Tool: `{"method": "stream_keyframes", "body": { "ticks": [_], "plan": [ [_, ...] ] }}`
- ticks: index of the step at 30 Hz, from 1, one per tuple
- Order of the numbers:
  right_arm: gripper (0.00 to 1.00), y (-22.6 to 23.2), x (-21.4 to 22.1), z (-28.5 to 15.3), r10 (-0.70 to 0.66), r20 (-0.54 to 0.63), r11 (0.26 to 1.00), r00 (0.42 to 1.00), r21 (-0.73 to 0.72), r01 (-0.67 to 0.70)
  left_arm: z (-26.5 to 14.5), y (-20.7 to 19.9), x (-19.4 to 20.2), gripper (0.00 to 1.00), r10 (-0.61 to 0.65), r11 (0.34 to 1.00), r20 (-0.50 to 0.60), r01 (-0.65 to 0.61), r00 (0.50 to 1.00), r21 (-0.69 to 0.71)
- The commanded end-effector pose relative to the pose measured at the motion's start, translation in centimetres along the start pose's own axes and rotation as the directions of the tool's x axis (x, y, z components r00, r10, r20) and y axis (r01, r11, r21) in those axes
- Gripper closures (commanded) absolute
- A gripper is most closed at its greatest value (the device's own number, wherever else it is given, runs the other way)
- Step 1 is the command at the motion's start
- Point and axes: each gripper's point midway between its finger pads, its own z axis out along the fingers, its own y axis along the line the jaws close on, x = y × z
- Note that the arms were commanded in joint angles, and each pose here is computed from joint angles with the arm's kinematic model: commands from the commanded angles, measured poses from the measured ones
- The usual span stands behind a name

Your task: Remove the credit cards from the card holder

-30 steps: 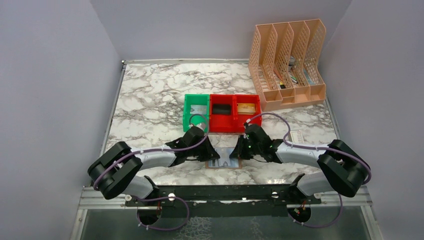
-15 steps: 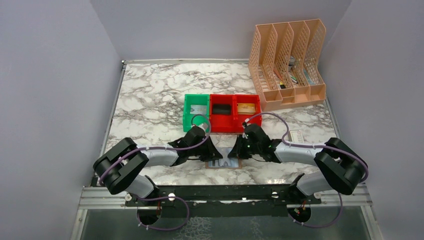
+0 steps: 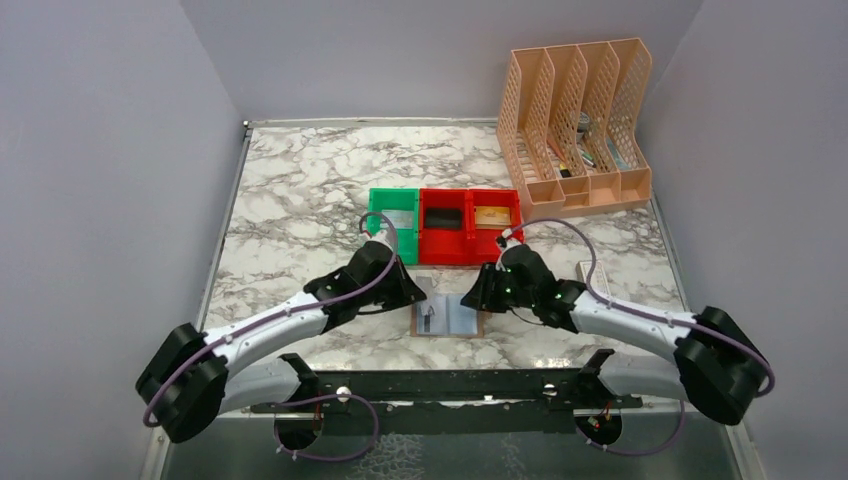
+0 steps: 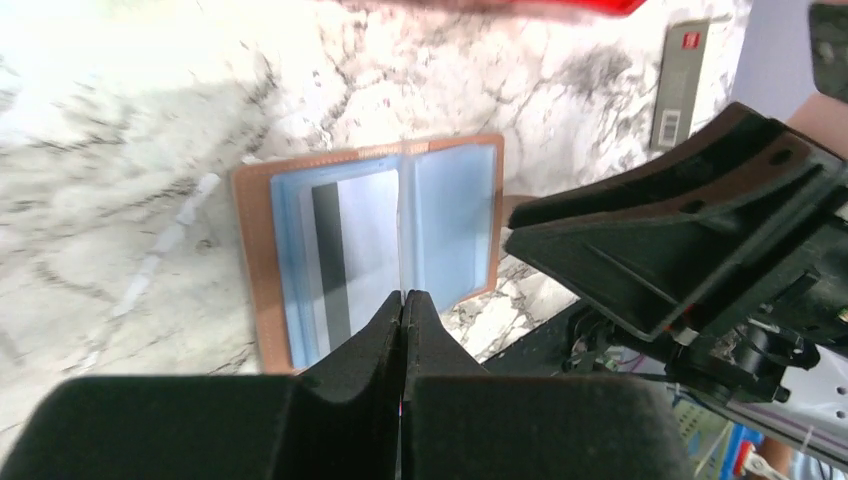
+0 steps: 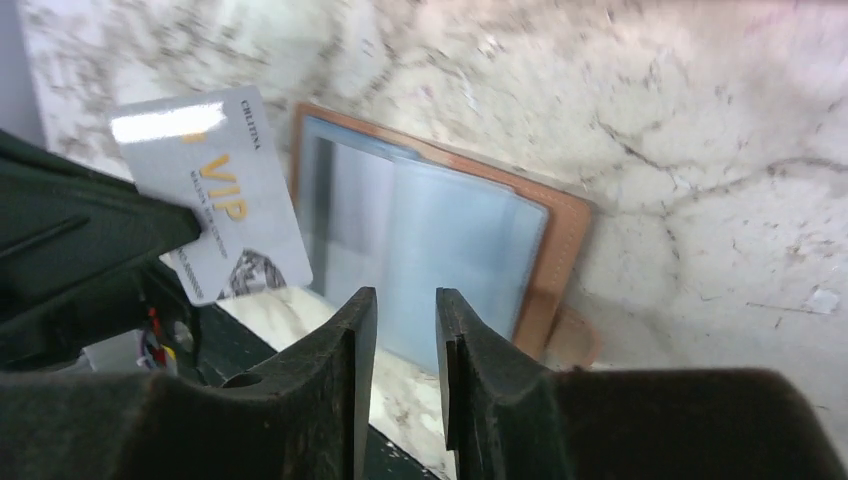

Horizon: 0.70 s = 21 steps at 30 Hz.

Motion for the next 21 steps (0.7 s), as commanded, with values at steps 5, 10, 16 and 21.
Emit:
{"method": "stream_keyframes", "body": {
  "ticks": [5,10,16,21],
  "plan": [
    [0.47,2.6,-6.8,-4.8,-0.031,0.282,0.999,0.959,-0.008,0.035,-5.2,0.0,-4.0,1.0,0.182,0.981,0.13,-0.17,0.975,-0.097],
    [0.35,4.2,-8.9,-7.1,-0.027,0.389,0.995,0.921,-0.078,0.063,-7.2,-1.7,-6.1,1.0,0.265,0.964,0.182,-0.258,0.947,-0.063],
    [0.34,6.8,-9.3,-8.4,-0.065,0.446,0.962,0.893,-0.209,0.174,-8.1,-3.4,-7.7,1.0,0.28,0.955,0.224,-0.295,0.933,0.035],
    [0.2,9.0,-8.5,-8.7,-0.17,0.434,0.904,0.885,-0.288,0.315,-7.9,-5.6,-7.3,1.0,0.215,0.94,0.256,-0.271,0.943,0.209]
  ]
}}
